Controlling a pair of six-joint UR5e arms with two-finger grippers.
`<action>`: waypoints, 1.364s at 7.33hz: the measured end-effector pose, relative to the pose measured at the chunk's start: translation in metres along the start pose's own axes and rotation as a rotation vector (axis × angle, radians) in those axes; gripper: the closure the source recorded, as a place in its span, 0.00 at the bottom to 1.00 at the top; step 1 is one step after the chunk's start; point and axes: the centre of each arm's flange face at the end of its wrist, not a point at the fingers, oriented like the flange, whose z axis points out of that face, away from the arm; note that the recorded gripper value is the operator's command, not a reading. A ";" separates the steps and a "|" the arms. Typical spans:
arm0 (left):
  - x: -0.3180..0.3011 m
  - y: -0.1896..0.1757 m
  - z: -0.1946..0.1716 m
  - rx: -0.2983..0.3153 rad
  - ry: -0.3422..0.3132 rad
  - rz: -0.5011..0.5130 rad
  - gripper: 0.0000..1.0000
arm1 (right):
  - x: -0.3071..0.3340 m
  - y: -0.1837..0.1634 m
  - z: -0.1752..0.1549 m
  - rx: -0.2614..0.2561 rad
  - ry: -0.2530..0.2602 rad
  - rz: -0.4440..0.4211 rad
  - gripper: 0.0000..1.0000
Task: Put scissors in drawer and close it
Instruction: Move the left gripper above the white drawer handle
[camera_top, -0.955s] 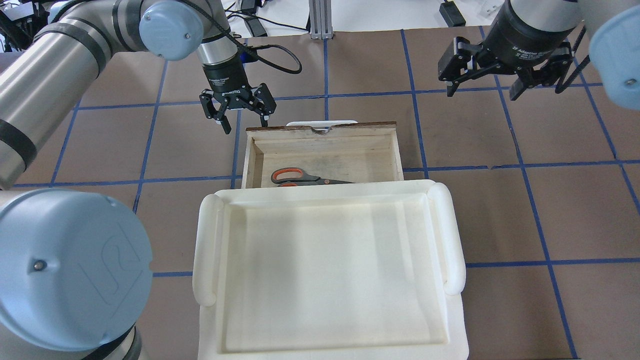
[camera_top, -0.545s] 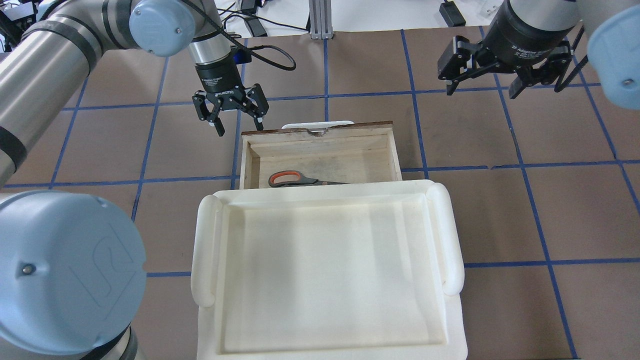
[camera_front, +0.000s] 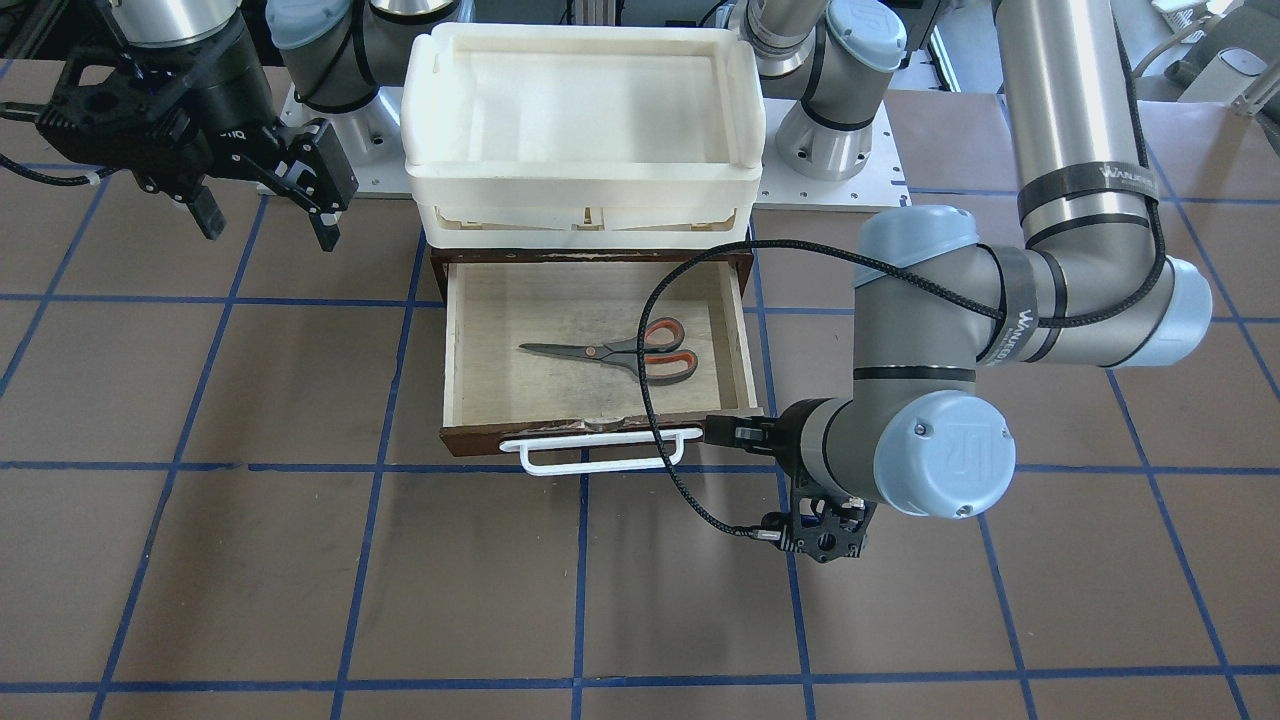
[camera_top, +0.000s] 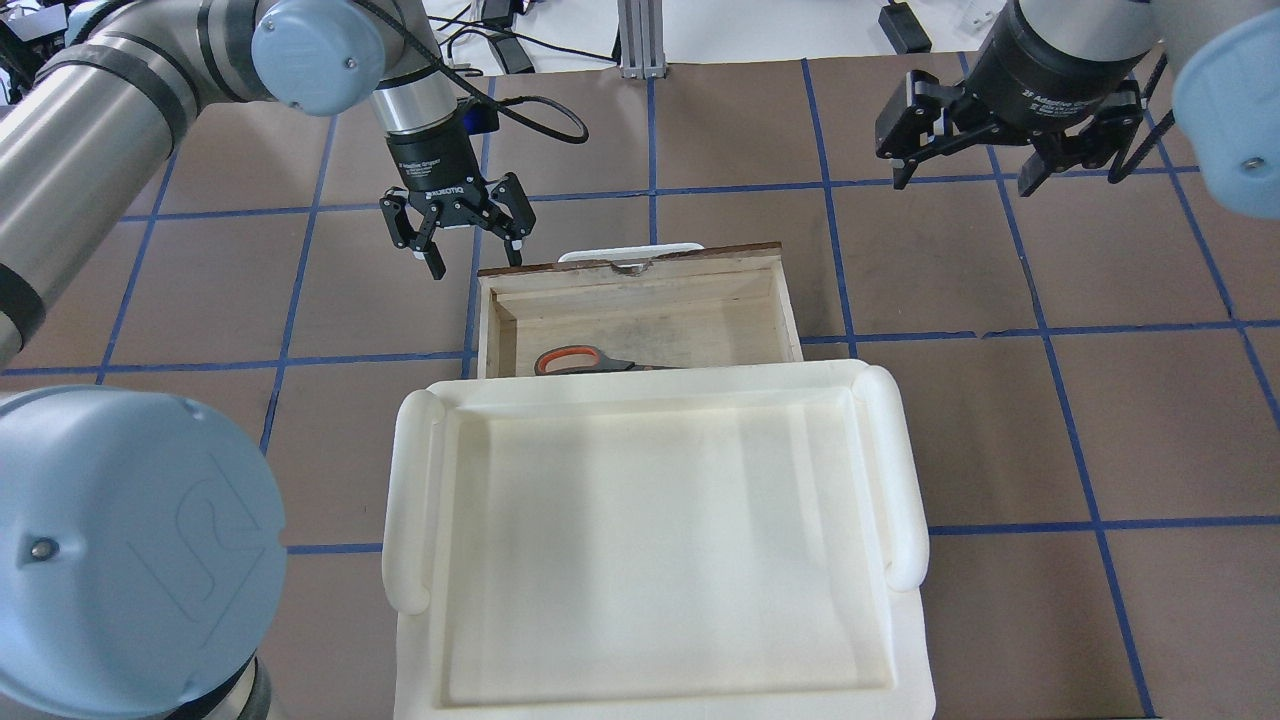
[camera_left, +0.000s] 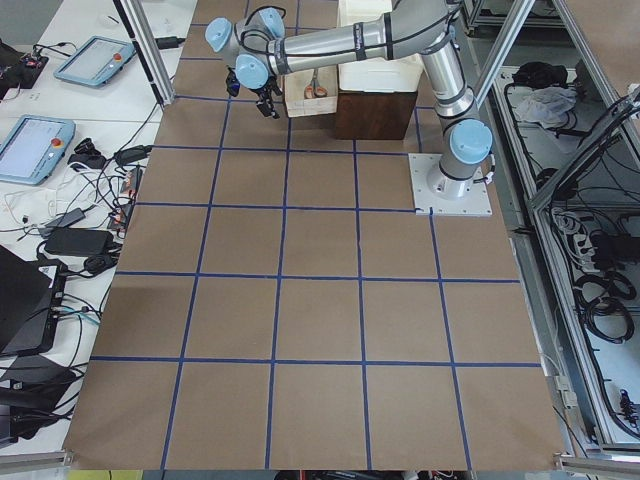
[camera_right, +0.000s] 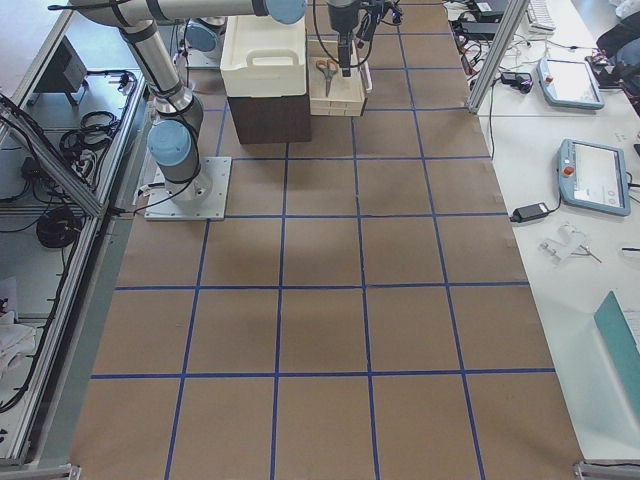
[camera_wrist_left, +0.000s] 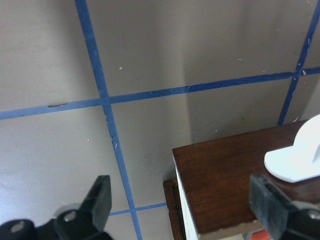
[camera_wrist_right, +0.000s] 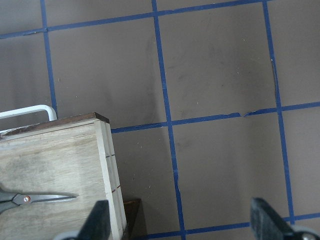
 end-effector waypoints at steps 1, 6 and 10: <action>0.001 0.003 0.001 -0.002 0.001 -0.003 0.00 | 0.000 0.000 0.000 0.000 0.000 -0.001 0.00; -0.001 -0.002 -0.003 0.038 0.014 -0.009 0.00 | 0.000 0.000 0.000 0.001 -0.001 -0.003 0.00; 0.034 -0.015 -0.009 0.169 -0.043 -0.024 0.00 | 0.000 0.000 0.000 0.001 -0.003 -0.006 0.00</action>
